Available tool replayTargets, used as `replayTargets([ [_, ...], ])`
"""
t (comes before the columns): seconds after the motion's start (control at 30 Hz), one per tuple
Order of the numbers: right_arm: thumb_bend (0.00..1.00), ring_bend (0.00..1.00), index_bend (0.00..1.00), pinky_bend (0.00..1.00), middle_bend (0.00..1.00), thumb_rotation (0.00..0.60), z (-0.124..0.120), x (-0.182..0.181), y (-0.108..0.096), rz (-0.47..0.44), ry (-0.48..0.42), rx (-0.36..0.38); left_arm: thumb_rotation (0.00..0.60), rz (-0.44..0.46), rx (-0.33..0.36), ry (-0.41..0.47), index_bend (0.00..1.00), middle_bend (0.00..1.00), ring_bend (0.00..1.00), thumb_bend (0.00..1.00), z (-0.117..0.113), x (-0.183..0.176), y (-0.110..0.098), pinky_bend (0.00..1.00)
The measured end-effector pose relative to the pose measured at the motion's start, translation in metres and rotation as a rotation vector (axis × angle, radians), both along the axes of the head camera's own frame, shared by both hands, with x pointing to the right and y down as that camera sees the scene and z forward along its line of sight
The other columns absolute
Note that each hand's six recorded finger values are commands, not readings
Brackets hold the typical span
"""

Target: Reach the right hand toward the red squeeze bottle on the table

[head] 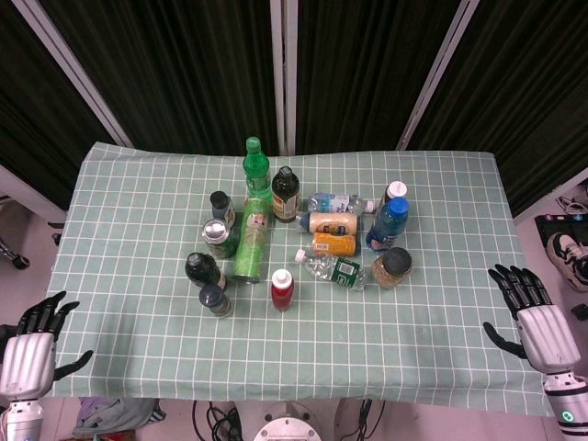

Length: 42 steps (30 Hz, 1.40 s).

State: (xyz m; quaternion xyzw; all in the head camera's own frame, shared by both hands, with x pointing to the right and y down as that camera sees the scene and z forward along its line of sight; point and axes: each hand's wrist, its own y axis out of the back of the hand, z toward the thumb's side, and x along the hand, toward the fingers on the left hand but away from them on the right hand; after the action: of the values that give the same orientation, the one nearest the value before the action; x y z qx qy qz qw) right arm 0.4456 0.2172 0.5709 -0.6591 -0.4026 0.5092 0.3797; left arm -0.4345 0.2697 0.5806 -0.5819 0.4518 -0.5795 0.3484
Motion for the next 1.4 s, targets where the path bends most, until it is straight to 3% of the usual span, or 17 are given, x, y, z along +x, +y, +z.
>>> replayTargets([
  [0.2,0.22,0.00,0.00,0.00,0.05,0.600,0.002,-0.005,-0.001,-0.013,-0.012,-0.007,0.600,0.008,-0.003,0.002,0.23,0.11,0.11,0.00,0.001,0.002,-0.003,0.16],
  [0.3,0.15,0.00,0.00,0.00,0.06,0.600,0.002,-0.013,-0.004,-0.033,-0.048,-0.014,0.600,0.010,-0.002,0.003,0.23,0.11,0.11,0.00,0.000,0.003,-0.003,0.16],
  [0.37,0.03,0.00,0.00,0.01,0.06,0.600,0.004,-0.023,-0.008,-0.053,-0.095,-0.022,0.600,0.008,0.000,0.005,0.23,0.11,0.11,0.00,0.000,0.003,-0.002,0.16],
  [0.5,0.00,0.00,0.00,0.03,0.07,0.600,0.013,-0.054,-0.027,-0.092,-0.230,-0.057,0.600,0.007,0.009,0.017,0.23,0.11,0.11,0.00,-0.002,0.005,0.000,0.16],
  [0.73,0.00,0.00,0.00,0.03,0.05,0.600,0.058,-0.143,-0.069,-0.173,-0.490,-0.246,0.600,-0.009,0.018,0.015,0.23,0.11,0.11,0.00,-0.006,0.002,0.007,0.16],
  [0.97,0.00,0.00,0.00,0.03,0.04,0.600,0.104,-0.258,-0.086,-0.235,-0.704,-0.480,0.600,-0.031,0.012,0.006,0.23,0.11,0.11,0.00,-0.007,-0.005,0.013,0.16],
  [1.07,0.00,0.00,0.00,0.03,0.04,0.600,0.115,-0.290,-0.089,-0.248,-0.745,-0.521,0.600,-0.041,0.008,0.004,0.23,0.11,0.11,0.00,-0.007,-0.008,0.015,0.16],
  [1.3,0.00,0.00,0.00,0.03,0.05,0.600,0.134,-0.326,-0.095,-0.235,-0.773,-0.537,0.600,-0.060,-0.003,0.001,0.23,0.11,0.11,0.00,-0.005,-0.014,0.020,0.16],
  [1.4,0.03,0.01,0.00,0.06,0.12,0.600,0.141,-0.336,-0.096,-0.233,-0.773,-0.545,0.600,-0.066,-0.005,0.001,0.23,0.11,0.11,0.00,-0.004,-0.017,0.021,0.16],
])
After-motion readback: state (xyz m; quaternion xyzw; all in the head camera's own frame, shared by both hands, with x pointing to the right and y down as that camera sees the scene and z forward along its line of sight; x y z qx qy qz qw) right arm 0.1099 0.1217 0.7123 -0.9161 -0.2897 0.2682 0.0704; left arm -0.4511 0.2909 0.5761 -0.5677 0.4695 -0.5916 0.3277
